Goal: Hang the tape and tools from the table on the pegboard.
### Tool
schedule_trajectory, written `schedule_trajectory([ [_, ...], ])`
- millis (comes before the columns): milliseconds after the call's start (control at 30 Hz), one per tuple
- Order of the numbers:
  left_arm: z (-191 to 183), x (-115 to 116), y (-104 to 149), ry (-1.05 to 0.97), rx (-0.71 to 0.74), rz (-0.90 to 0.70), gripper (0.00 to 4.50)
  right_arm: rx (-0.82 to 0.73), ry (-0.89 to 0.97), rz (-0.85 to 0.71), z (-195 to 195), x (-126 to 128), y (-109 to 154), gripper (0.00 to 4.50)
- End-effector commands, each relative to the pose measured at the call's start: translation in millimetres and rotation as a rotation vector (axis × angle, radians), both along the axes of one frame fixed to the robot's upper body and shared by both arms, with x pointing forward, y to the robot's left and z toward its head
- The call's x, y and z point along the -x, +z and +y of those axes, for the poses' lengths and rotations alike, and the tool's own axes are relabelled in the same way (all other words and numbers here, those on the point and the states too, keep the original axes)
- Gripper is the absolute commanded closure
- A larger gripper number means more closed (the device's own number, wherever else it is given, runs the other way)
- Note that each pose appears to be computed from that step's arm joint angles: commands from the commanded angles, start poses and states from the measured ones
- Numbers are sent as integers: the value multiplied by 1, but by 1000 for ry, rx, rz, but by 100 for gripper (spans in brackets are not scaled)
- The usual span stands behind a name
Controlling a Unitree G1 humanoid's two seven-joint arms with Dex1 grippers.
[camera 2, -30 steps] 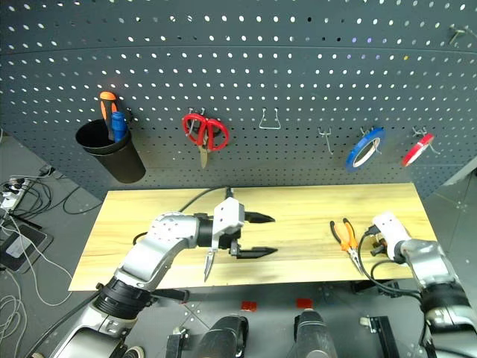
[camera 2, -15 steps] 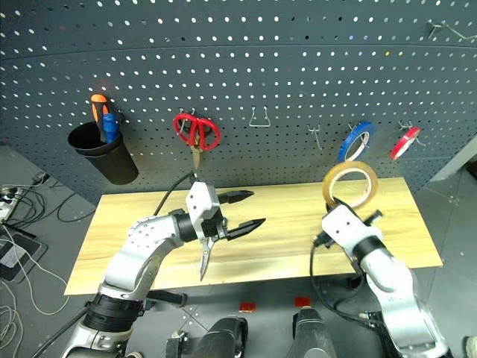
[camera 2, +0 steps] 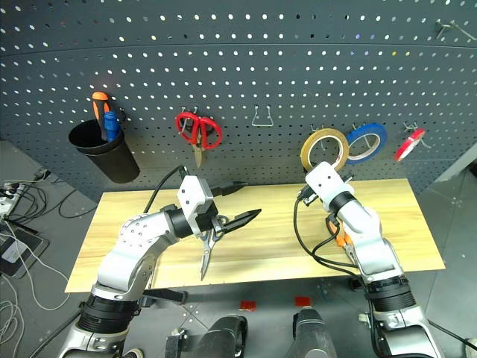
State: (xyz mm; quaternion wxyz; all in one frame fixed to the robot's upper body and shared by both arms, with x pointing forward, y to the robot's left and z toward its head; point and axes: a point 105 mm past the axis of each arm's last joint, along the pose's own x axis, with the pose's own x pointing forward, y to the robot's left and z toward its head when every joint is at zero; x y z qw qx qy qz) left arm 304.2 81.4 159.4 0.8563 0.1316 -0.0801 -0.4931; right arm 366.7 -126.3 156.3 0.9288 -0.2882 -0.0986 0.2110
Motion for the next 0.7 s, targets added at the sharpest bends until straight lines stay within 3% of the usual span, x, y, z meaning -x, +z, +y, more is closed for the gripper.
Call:
schedule_trajectory([
  [33, 5, 0, 5, 3, -35, -54, 75, -23, -8, 0, -6, 15, -1, 250],
  [233, 27, 1, -13, -39, -145, -3, 75, -64, -231, 377, -39, 54, -71, 53],
  [300, 32, 3, -21, -67, -180, 35, 75, -69, -301, 458, -43, 60, -82, 4],
  [533, 33, 4, -34, -133, -270, 57, 75, -170, -485, 722, -53, 55, -124, 4],
  [700, 27, 5, -36, -158, -283, 49, 75, -152, -539, 799, -66, 44, -142, 4],
])
